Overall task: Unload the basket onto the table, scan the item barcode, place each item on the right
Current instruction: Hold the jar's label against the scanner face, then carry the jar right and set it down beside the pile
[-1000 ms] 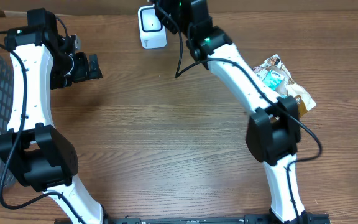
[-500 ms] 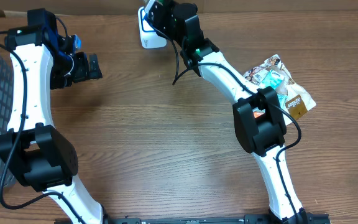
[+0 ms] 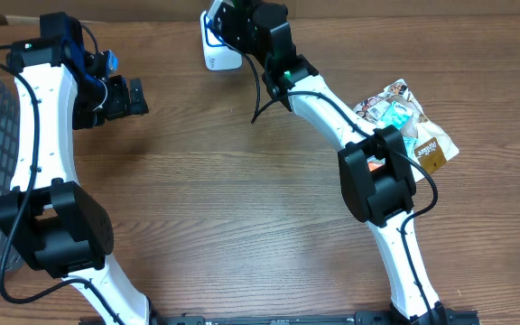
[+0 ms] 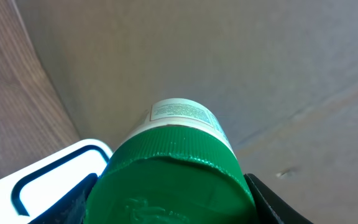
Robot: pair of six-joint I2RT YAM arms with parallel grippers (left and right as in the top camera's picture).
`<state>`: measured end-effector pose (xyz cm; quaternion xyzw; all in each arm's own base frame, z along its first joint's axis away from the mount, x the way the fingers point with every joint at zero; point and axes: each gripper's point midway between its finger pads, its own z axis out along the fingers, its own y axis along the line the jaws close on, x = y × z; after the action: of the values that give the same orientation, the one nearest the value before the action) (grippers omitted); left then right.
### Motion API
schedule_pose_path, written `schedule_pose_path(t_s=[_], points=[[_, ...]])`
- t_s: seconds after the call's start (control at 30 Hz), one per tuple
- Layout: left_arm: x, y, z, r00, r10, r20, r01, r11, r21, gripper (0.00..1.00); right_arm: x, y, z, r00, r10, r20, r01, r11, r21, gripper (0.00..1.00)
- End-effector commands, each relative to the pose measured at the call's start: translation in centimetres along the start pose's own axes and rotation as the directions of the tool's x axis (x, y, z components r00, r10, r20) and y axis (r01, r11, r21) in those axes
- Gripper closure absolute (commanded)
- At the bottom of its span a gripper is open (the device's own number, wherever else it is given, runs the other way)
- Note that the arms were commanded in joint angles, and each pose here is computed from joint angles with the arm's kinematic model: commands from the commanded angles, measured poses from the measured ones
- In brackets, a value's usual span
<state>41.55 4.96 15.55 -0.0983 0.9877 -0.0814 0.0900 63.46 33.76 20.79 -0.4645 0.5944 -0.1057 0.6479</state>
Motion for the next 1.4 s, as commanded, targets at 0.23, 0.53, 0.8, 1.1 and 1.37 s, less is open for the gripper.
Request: schedule_pose_path(t_s=[0.23, 0.53, 0.8, 1.1, 1.37], points=[[-0.5, -0.3, -1.4, 0.999, 0.033, 0.043, -0.032, 0.999, -0.005, 0.00, -0.9, -0.9, 0.0, 0.996, -0.081, 0.027, 0.081, 0.996, 0.027, 0.75], [-0.5, -0.3, -1.4, 0.999, 0.033, 0.043, -0.032, 0.999, -0.005, 0.00, -1.5, -1.1, -0.2, 0.996, -0.081, 0.035, 0.080, 0.996, 0.031, 0.75], [-0.5, -0.3, -1.4, 0.999, 0.033, 0.043, -0.032, 0.999, -0.005, 0.00, -6.2, -5.9, -3.1, 0.987, 0.132, 0.087, -0.137, 0.989, 0.056, 0.76], [-0.5, -0.3, -1.4, 0.999, 0.033, 0.043, -0.032, 0.999, -0.005, 0.00, -13.4, -8.2, -13.1, 0.879, 0.478, -0.003, -0.464, 0.851, -0.245, 0.79], [-0.5, -0.3, -1.4, 0.999, 0.033, 0.043, -0.032, 0.999, -0.005, 0.01, -11.6, -6.1, -22.2, 0.828, 0.459, -0.322, -0.552, 0.768, -0.325, 0.81]])
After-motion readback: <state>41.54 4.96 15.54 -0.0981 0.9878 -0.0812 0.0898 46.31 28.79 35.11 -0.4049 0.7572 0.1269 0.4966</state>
